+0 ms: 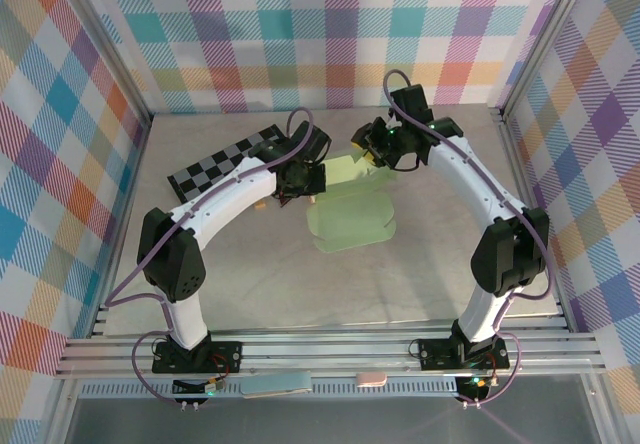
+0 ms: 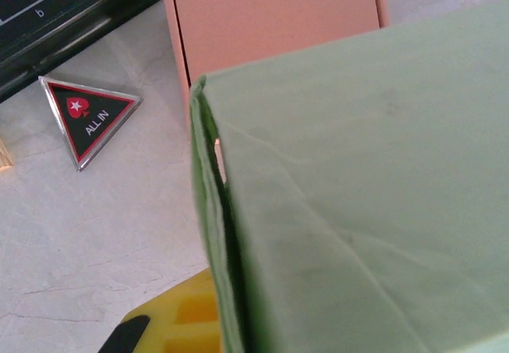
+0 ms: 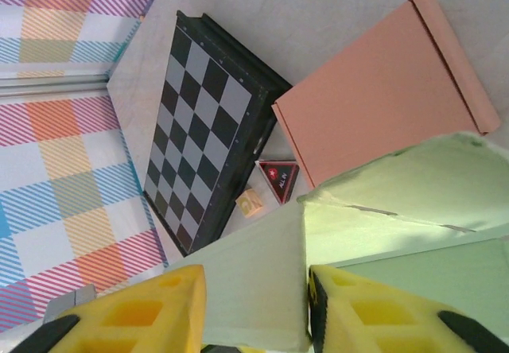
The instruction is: Fold the paper box
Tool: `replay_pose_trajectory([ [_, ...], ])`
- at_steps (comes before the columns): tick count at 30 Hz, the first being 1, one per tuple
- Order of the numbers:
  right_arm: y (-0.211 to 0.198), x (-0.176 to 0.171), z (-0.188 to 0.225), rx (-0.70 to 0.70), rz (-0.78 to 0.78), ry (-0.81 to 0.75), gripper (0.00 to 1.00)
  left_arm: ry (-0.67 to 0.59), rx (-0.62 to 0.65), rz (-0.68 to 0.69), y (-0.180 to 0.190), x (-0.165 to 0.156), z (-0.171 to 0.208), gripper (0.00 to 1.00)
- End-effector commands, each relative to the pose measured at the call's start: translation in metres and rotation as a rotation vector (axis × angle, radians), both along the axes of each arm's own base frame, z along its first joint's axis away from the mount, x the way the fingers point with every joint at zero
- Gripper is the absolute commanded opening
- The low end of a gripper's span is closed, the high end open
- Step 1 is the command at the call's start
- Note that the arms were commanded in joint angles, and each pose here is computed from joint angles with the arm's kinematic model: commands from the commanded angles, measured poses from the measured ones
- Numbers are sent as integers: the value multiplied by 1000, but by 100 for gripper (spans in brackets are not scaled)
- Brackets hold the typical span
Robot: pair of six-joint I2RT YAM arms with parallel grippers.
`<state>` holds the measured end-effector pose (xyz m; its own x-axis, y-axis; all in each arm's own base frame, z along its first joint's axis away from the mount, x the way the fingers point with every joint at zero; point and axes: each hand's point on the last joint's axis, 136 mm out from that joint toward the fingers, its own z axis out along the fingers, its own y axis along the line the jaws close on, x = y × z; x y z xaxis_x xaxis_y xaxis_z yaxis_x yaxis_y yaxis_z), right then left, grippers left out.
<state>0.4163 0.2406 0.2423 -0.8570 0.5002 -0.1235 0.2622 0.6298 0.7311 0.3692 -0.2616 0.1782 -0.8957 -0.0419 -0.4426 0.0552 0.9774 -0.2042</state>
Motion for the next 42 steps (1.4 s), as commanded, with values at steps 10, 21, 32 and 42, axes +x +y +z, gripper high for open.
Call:
replay_pose_trajectory([
  [10,-33,-26,18,-127,-10,-80,50,17,-14,0,3,4,6,0],
  [21,-52,-55,-24,-193,-1,-71,45,22,-14,-9,2,7,8,0],
  [32,-66,-38,-46,-281,14,-85,42,22,-14,-8,3,5,11,0],
  [42,-64,-35,-62,-292,22,-64,44,24,-17,-10,3,5,11,0],
])
